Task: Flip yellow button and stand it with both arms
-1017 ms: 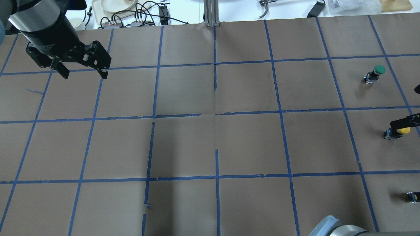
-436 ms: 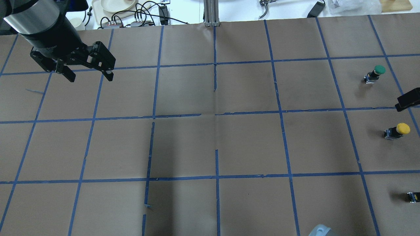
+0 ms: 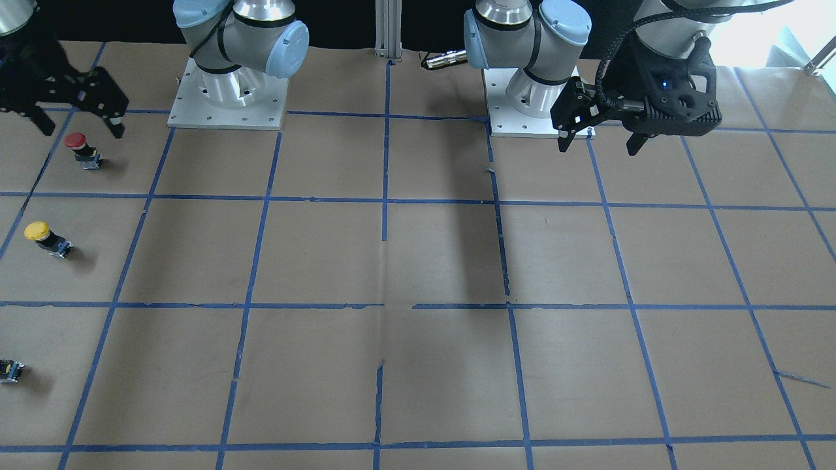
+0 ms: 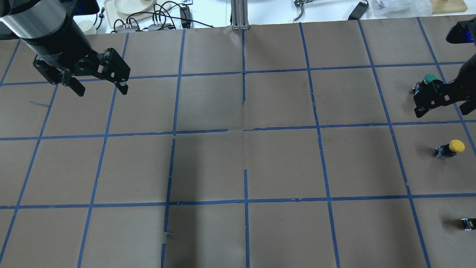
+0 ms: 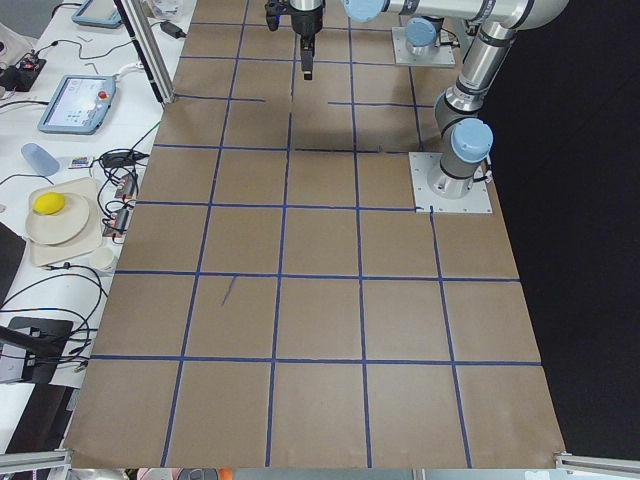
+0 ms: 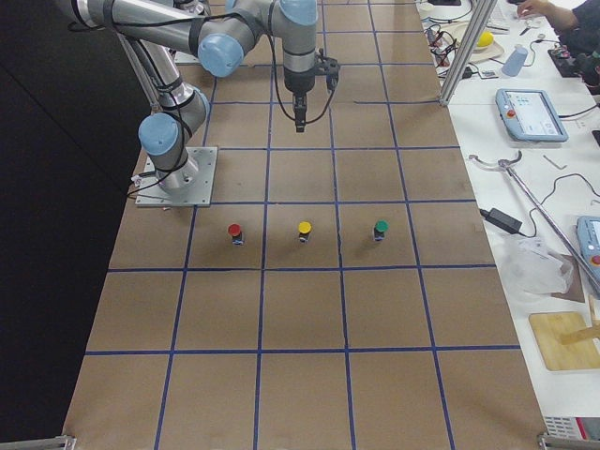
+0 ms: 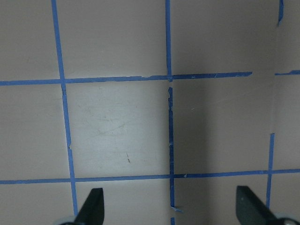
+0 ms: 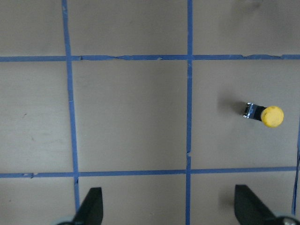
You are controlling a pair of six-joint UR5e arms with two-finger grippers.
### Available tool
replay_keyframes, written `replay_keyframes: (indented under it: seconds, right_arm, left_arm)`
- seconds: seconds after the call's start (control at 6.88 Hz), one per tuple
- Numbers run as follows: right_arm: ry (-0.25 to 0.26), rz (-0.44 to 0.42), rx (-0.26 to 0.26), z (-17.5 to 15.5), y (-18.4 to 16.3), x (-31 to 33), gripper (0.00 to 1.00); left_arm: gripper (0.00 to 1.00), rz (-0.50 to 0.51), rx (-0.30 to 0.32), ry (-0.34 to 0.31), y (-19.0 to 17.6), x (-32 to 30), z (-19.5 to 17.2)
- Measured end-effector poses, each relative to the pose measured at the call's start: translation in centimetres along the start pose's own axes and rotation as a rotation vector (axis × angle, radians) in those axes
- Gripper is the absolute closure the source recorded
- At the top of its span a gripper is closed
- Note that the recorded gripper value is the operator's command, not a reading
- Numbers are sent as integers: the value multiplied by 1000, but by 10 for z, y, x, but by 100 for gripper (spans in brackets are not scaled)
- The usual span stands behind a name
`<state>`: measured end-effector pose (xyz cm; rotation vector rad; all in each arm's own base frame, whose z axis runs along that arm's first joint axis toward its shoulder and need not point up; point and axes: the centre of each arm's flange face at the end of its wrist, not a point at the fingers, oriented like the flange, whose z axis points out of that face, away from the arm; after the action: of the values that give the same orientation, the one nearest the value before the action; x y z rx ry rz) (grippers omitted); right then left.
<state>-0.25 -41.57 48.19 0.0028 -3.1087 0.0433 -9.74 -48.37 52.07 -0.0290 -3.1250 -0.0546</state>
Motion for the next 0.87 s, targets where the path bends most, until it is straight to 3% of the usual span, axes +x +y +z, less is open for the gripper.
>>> replay_keyframes:
  seconds: [0.44,0.87]
  right_arm:
    - [-26,2,-26,-14,27,-93,0]
    - [-58,0,-53,-21,2,-107,0]
  left_arm:
    - [0,-1,-4,-3,0,-1,1]
    - [0,-1,-5,-4,0,-1,2]
